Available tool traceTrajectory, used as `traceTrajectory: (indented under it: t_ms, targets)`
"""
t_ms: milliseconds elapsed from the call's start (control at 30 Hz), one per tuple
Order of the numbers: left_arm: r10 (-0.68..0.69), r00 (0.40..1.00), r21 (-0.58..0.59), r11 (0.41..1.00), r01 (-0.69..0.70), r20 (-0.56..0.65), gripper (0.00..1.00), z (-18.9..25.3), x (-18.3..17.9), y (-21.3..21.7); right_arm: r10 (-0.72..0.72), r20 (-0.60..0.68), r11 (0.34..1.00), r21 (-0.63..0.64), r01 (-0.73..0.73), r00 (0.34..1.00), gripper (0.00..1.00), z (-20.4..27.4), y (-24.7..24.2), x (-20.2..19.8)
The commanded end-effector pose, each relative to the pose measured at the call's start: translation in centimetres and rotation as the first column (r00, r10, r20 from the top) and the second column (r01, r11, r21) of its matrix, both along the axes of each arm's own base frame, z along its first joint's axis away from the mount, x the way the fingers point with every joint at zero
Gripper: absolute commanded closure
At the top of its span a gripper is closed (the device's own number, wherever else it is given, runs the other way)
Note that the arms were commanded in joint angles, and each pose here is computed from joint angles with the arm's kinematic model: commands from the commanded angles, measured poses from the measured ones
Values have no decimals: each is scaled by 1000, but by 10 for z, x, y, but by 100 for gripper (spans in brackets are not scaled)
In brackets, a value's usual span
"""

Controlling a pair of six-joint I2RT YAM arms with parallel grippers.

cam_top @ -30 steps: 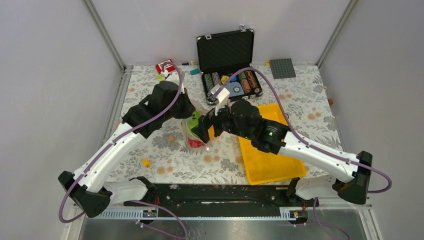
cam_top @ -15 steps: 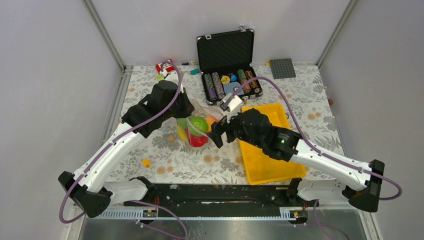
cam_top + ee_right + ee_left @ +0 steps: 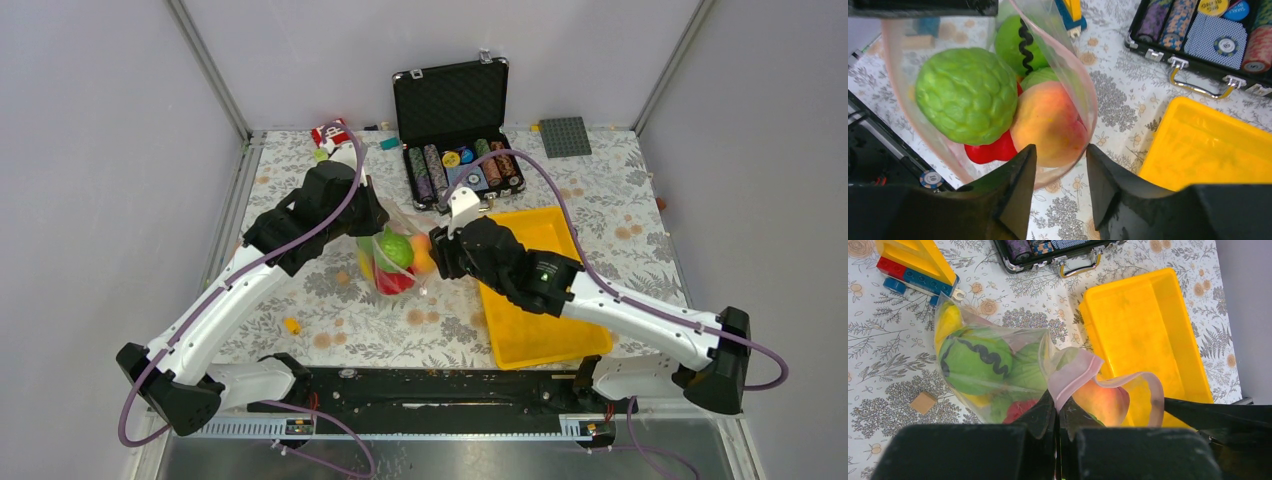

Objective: Place the food in the zip-top bag and seal the zipper
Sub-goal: Adjust the zipper food storage bag at the center of the board.

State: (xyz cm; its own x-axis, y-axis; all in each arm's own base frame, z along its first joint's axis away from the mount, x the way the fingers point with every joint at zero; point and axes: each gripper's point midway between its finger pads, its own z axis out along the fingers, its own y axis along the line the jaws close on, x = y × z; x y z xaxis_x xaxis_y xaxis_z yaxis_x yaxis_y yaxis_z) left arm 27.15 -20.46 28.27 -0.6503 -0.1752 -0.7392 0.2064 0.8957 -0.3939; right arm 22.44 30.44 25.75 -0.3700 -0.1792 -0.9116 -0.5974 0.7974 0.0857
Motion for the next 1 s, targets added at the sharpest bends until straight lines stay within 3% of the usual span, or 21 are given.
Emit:
traceTrajectory:
  t_ms: [0, 100, 200, 333, 467, 600, 767, 967]
  targets:
    - [8, 994, -80, 997, 0, 105, 100, 33, 8, -3, -14, 4, 1000, 28, 14, 1000, 64, 14, 8, 6]
    - [19, 994, -72, 997, -11, 111, 100, 32, 14, -2, 17, 2, 999, 35, -17, 1000, 86, 18, 11, 2]
    - [22, 992, -62, 998, -14, 125, 99, 36, 26, -4, 38, 1, 998, 53, -38, 999, 100, 32, 13, -1]
    - [27, 992, -40, 999, -22, 120, 98, 38, 46, -7, 8, -65, 998, 67, -4, 998, 100, 50, 11, -3]
    - [22, 994, -28, 999, -19, 103, 97, 35, 60, -11, 65, -229, 996, 77, -49, 971, 100, 59, 14, -16]
    - [12, 995, -33, 999, -9, 96, 85, 30, 63, -14, 86, -332, 995, 83, -62, 939, 100, 49, 17, -18]
    - [2, 998, -30, 1000, 0, 65, 77, 16, 60, -15, 117, -464, 987, 151, -52, 878, 100, 26, 25, -14]
    - [0, 999, -23, 1000, 1, 41, 55, 8, 52, -11, 71, -468, 983, 185, 18, 881, 100, 23, 19, 1]
